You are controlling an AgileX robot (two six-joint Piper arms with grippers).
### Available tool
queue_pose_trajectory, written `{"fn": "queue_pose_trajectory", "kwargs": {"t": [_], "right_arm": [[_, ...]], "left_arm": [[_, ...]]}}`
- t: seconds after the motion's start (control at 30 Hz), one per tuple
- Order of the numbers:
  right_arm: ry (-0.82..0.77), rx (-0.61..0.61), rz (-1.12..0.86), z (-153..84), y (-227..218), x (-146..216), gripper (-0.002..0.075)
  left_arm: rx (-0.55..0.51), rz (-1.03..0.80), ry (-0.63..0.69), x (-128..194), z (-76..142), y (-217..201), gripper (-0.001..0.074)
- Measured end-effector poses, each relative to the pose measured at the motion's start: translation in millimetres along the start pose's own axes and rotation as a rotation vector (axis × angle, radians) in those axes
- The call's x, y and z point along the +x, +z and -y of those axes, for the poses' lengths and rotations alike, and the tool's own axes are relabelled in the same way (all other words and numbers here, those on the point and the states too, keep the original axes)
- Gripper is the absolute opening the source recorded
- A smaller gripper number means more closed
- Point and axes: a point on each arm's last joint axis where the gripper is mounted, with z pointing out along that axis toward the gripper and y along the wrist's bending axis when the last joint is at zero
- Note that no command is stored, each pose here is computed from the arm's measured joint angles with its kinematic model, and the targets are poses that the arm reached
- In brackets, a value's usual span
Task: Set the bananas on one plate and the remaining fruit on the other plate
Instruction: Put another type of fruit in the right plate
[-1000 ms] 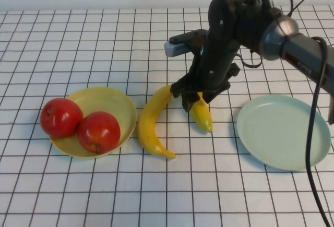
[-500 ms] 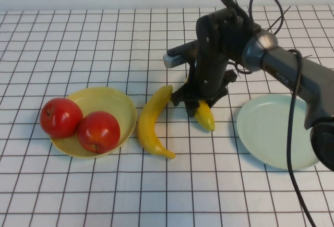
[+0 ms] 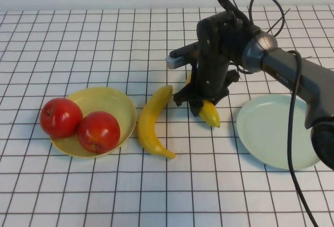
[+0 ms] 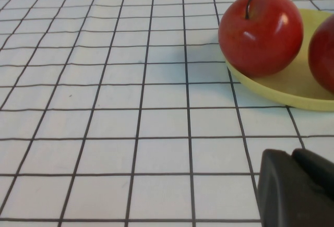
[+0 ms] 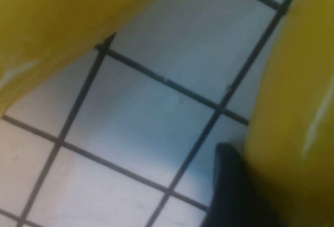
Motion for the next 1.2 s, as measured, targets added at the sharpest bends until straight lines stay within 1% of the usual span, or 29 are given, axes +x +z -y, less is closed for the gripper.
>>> {"fn": "queue_pose_trajectory", "kwargs": {"t": [0.1,0.23,0.3,0.33,0.43,0.53,0.67,0.77,0.87,1.0,1.2], "right_arm": [[-0.006,0.033,0.039,3.5,-20.0,-1.1,0.0319],[-0.003,0.08,0.122,10.5,-68.9,3.8,0.0318],[-0.005,0.09,0.132,12.6,-89.8,15.2,0.0319],[-0.004,0.099,0.118,13.9,-93.1,23.0,0.0319],[0.017,0.132,0.077,20.2,-106.8,55.7,0.0319],[0.072,0.136,0.072,29.7,-110.4,94.0,0.0318],[0.145,0.139,0.097,50.3,-112.7,149.3,0.0318],[0.189,0.148,0.116,65.0,-112.4,174.2,0.0318],[0.231,0.163,0.088,80.0,-102.6,182.3,0.0318],[0.257,0.182,0.068,95.2,-85.4,179.3,0.0318],[0.268,0.18,0.062,106.6,-57.9,171.5,0.0318]], "left_arm": [[0.0,0.0,0.0,0.0,0.0,0.0,0.0],[0.0,0.0,0.0,0.0,0.0,0.0,0.0],[0.0,0.0,0.0,0.0,0.0,0.0,0.0],[0.0,0.0,0.0,0.0,0.0,0.0,0.0],[0.0,0.0,0.0,0.0,0.0,0.0,0.0],[0.0,0.0,0.0,0.0,0.0,0.0,0.0],[0.0,0.0,0.0,0.0,0.0,0.0,0.0],[0.0,0.0,0.0,0.0,0.0,0.0,0.0],[0.0,0.0,0.0,0.0,0.0,0.0,0.0],[0.0,0.0,0.0,0.0,0.0,0.0,0.0],[0.0,0.0,0.0,0.0,0.0,0.0,0.0]]}}
